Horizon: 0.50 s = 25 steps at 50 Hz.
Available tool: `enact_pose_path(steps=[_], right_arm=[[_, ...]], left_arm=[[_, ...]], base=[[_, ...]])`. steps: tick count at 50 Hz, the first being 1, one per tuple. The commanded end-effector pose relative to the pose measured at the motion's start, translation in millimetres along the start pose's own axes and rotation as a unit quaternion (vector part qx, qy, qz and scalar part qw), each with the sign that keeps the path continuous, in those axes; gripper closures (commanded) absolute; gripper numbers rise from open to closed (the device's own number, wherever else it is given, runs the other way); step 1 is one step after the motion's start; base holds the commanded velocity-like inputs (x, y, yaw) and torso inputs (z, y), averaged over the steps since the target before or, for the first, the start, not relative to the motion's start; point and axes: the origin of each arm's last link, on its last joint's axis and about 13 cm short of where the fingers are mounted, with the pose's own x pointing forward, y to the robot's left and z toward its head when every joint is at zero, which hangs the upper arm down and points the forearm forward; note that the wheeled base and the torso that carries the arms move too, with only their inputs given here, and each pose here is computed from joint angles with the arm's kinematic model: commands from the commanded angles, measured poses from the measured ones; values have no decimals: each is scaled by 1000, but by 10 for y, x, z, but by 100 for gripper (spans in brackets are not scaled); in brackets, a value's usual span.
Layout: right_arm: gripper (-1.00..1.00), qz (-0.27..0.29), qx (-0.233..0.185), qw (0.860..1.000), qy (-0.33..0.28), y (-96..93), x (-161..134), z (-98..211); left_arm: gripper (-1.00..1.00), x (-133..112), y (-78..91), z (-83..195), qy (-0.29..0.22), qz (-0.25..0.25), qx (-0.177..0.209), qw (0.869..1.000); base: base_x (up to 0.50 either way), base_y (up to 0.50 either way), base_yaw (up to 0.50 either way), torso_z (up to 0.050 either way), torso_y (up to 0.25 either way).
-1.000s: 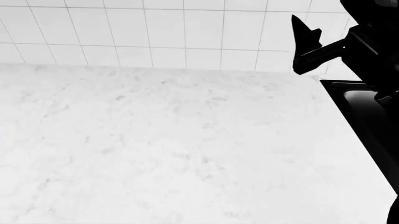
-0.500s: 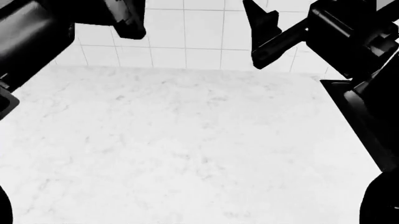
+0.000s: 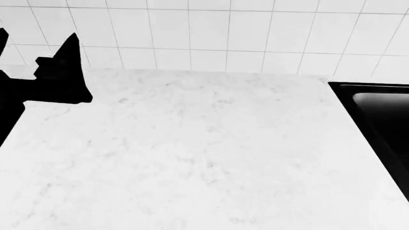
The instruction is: Pick and place the shaker into the drawer. Then close the cabinet.
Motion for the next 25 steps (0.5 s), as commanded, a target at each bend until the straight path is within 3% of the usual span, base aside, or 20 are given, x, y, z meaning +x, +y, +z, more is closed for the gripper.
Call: enact_pose_path(steps=[1,5,8,12,16,25], right_arm=[[-100,-136,-97,984,-69,-545,253,378],[-100,-250,-104,962,-43,-1057,619,24],[-100,-294,-95,951,-11,-1364,856,-331],[-100,-321,-72,944,25,-1558,1054,-755],[-100,-329,-44,941,60,-1529,1102,-1112],[-100,-314,24,941,125,-1252,1099,-1822]], left_arm=[[-100,-77,36,-40,2,24,13,1000],[-100,-104,34,-58,7,26,13,1000],[-100,-119,35,-56,12,31,15,999],[-100,-125,25,-28,16,34,20,999],[-100,-144,18,10,19,38,26,999],[-100,-204,2,61,31,57,43,997]], base=[[0,0,0,0,0],[0,0,0,0,0],[0,0,0,0,0],[0,0,0,0,0],[0,0,0,0,0],[0,0,0,0,0]])
